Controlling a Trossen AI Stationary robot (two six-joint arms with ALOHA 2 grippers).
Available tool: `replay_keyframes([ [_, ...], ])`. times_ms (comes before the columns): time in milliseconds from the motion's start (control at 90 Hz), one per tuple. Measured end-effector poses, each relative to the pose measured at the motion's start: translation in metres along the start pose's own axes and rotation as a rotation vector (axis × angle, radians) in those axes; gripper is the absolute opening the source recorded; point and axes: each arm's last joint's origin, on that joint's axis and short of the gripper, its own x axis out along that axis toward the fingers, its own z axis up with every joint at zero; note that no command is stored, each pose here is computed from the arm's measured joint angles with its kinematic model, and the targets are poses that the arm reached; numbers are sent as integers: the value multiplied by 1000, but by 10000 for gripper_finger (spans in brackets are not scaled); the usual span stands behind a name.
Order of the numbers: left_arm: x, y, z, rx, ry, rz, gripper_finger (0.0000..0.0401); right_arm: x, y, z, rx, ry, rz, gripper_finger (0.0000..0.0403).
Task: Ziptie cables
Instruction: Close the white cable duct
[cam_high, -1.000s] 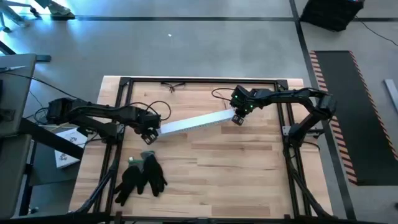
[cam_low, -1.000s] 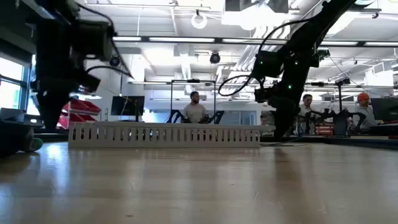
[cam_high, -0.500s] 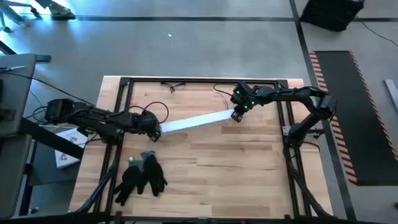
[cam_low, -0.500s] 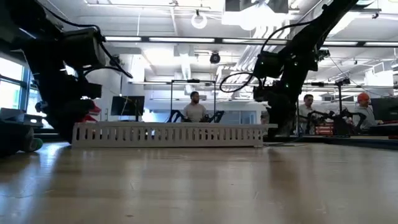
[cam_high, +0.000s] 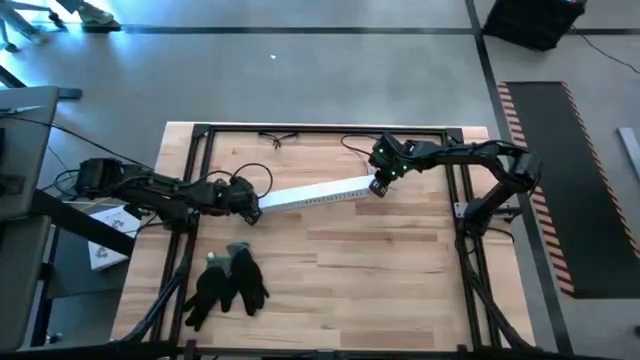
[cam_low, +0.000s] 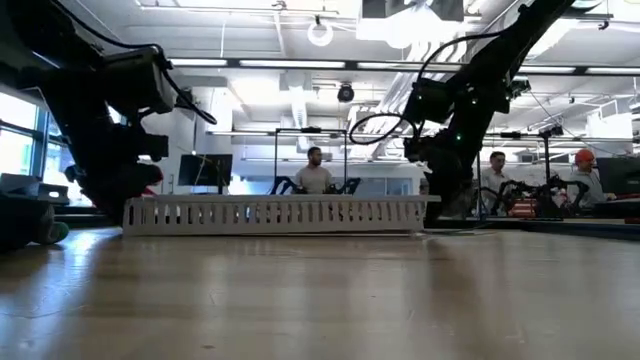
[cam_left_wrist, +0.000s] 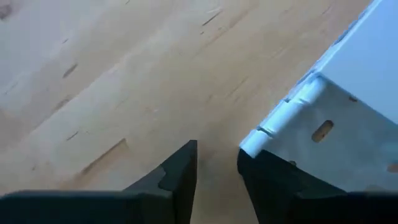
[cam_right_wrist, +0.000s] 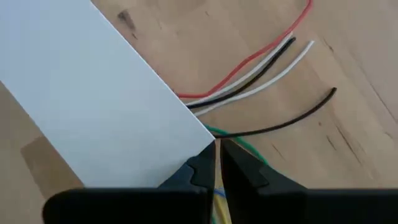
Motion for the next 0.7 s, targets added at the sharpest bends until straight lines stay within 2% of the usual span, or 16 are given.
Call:
replay_keyframes([
  [189,1,-1,1,6,-11,3,88,1,9,2,-30,-19,27,11],
  [311,0,-1,1,19,-1,-12,78,1,8,0,-37,-2,-15,11],
  [411,-7,-3,6,31,41,-25,72,0,4,-2,-40,34,-48,12],
  [700,-27,3,12,71,215,34,69,-3,-5,-6,-41,72,-87,12],
])
